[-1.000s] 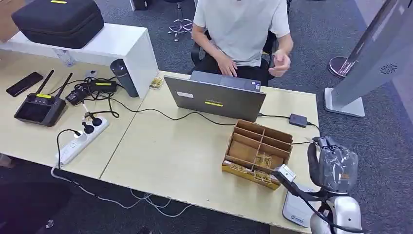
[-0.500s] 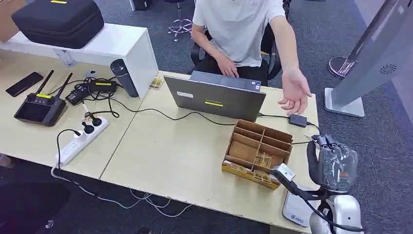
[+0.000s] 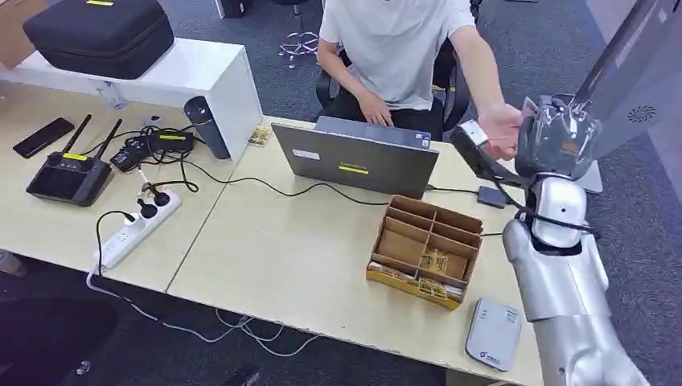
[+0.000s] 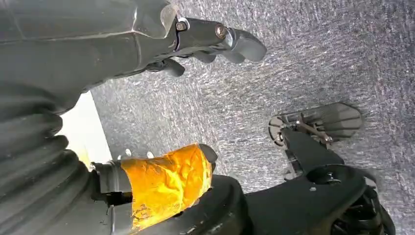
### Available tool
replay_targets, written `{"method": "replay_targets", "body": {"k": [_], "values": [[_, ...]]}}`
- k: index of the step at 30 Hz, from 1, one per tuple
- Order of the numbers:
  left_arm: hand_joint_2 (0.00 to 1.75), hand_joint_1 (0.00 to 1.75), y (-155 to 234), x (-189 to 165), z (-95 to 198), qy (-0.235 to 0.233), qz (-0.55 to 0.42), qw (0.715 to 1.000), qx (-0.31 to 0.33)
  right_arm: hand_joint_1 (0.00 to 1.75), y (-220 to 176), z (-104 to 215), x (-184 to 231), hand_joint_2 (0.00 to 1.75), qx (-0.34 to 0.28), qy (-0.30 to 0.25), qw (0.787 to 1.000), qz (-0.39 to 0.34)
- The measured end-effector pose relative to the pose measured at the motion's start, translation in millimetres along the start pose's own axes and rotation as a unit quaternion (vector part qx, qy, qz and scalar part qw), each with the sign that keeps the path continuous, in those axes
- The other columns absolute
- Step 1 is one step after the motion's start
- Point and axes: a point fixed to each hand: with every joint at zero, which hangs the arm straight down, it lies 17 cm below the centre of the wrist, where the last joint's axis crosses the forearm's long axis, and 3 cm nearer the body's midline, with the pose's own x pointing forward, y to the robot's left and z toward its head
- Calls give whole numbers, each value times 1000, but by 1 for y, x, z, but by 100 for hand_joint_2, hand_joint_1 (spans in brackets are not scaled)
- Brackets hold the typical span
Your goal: Pass the card to the sensor for recognition and then transmit it.
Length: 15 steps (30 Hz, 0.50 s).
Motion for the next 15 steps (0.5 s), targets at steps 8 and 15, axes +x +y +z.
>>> {"method": "replay_targets", "body": {"k": [8,15], "values": [[175,0,2,12,1,-4,-9,1000,0,175,55,1,-28,175,68,18,996,58],[175,0,-1,14,1,-4,-11,1000,-7,0,74,9,-36,175,91,13,993,72]]}}
